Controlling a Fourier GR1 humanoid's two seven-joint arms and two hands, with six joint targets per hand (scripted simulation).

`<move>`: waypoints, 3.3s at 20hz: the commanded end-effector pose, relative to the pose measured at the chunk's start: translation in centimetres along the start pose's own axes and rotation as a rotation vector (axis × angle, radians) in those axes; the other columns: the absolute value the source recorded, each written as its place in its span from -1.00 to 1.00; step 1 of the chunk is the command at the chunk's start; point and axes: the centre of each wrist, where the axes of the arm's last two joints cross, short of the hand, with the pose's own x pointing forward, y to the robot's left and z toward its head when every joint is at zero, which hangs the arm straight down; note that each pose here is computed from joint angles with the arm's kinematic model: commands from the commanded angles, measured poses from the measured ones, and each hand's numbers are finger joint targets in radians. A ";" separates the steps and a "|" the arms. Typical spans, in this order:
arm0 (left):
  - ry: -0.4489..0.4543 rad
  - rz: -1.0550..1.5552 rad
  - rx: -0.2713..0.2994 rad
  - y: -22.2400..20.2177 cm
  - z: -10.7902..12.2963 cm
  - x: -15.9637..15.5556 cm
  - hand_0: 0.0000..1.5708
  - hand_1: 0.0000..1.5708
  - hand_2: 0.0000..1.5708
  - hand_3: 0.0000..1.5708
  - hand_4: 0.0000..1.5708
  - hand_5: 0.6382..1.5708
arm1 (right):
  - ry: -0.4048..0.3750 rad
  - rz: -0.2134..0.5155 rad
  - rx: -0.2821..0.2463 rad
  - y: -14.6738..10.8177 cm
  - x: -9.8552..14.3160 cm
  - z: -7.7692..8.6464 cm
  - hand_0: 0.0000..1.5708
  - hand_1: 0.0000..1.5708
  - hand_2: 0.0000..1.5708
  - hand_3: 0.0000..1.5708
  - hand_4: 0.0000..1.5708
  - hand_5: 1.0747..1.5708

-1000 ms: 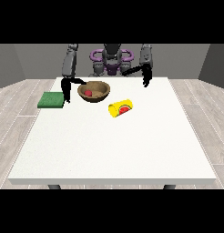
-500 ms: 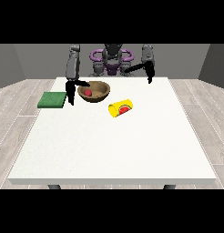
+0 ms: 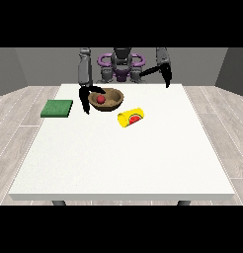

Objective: Pick the cup and pour the ball into the bowl, then pick the bowl and place it on the pad

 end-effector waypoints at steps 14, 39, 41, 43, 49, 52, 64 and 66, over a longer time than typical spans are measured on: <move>0.048 0.040 0.042 4.1 0.4 -1.4 -1.00 -1.00 -1.00 -1.00 -1.00 1.00 | 0.240 0.300 -0.167 0.5 0.9 -1.0 1.00 1.00 1.00 1.00 0.31 0.94; -0.110 -0.031 0.128 1.1 2.2 -2.5 -1.00 -1.00 -1.00 -1.00 -1.00 0.99 | 0.076 0.125 -0.199 -15.2 17.5 -1.8 1.00 1.00 1.00 1.00 0.35 0.96; -0.194 -0.037 0.127 0.9 0.4 0.1 -1.00 -1.00 -1.00 -1.00 -1.00 0.99 | 0.010 0.098 -0.193 -16.7 17.1 -1.1 1.00 1.00 1.00 0.83 0.30 0.97; -0.222 -0.043 0.136 1.2 -0.3 1.9 -1.00 -1.00 -1.00 -1.00 -1.00 0.99 | -0.014 0.108 -0.207 -19.1 19.3 -0.1 1.00 1.00 1.00 0.79 0.32 0.96; -0.327 -0.056 0.165 1.8 -0.1 5.1 -1.00 -1.00 -1.00 -1.00 -1.00 0.98 | -0.141 0.200 -0.240 -22.4 22.3 1.7 1.00 1.00 1.00 -1.00 0.31 0.98; -0.381 -0.065 0.179 2.2 -0.7 8.0 -1.00 -1.00 -1.00 -1.00 -1.00 0.98 | -0.206 0.198 -0.249 -22.3 24.8 1.1 1.00 1.00 1.00 -1.00 0.32 0.99; -0.345 -0.051 0.212 3.7 1.9 8.5 -1.00 -1.00 -1.00 -1.00 -1.00 0.99 | -0.150 0.134 -0.234 -23.9 25.5 2.1 1.00 1.00 1.00 -1.00 -0.03 0.99; -0.308 -0.030 0.161 3.6 2.4 7.7 -1.00 -1.00 -1.00 -1.00 -1.00 0.99 | -0.096 0.128 -0.239 -24.2 25.2 2.4 1.00 1.00 1.00 -0.67 -0.06 1.00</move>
